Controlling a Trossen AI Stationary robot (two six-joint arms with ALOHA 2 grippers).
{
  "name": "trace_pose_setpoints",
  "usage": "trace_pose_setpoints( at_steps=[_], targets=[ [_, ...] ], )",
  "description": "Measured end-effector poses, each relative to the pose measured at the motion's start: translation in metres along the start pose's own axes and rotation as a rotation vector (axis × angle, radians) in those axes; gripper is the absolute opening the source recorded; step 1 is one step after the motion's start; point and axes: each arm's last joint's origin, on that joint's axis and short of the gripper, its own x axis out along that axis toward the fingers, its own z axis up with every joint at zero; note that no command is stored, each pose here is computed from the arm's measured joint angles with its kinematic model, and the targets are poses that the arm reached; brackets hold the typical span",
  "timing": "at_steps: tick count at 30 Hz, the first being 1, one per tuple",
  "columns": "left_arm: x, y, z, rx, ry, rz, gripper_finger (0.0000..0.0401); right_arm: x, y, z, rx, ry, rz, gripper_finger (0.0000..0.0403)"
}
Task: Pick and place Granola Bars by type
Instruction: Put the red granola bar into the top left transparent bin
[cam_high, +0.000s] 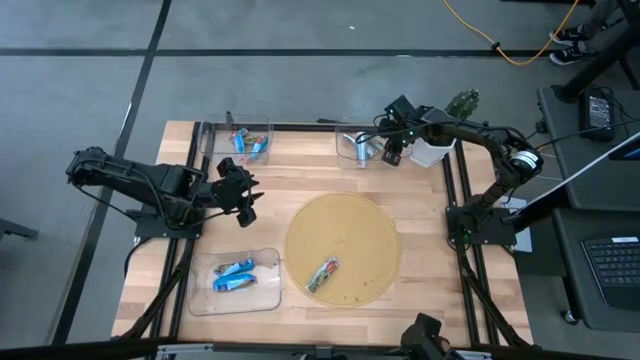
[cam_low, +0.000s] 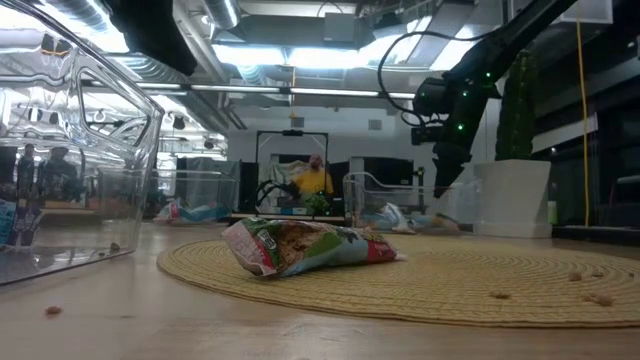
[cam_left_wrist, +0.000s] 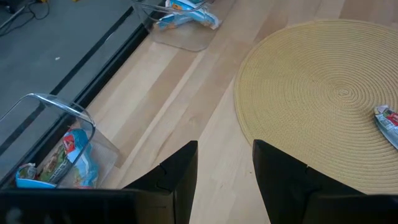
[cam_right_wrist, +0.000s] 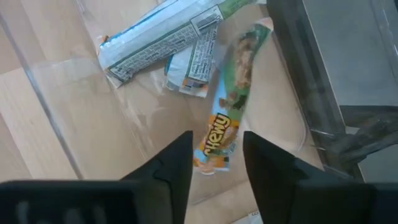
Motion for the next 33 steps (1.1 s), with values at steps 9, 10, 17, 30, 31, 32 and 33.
trace_pose_setpoints(
  at_steps=[9,10,17,30,31,32,33],
  targets=[
    [0.0,0.0,0.0,0.0,0.0,0.0,0.0145,-0.014,0.013,0.008,-0.044,-0.053,-0.004,0.0164],
    [0.0,0.0,0.0,0.0,0.0,0.0,0.0145,-0.018,0.019,0.01,-0.062,-0.072,0.009,0.0165],
    [0.0,0.0,0.0,0.0,0.0,0.0,0.0145,-0.047,0.083,0.027,-0.264,-0.2,0.151,0.0165],
    [0.0,0.0,0.0,-0.011,0.0,0.0,0.0145,-0.082,0.263,0.002,-0.959,-0.282,0.416,0.0165],
    [0.0,0.0,0.0,-0.011,0.0,0.0,0.0145,-0.084,0.274,0.0,-0.985,-0.296,0.414,0.0165],
    [0.0,0.0,0.0,-0.011,0.0,-0.001,0.0145,-0.085,0.284,-0.003,-1.006,-0.313,0.419,0.0165],
    [0.0,0.0,0.0,-0.012,0.0,0.0,0.0145,-0.087,0.292,-0.006,-1.029,-0.328,0.427,0.0165]
  ],
)
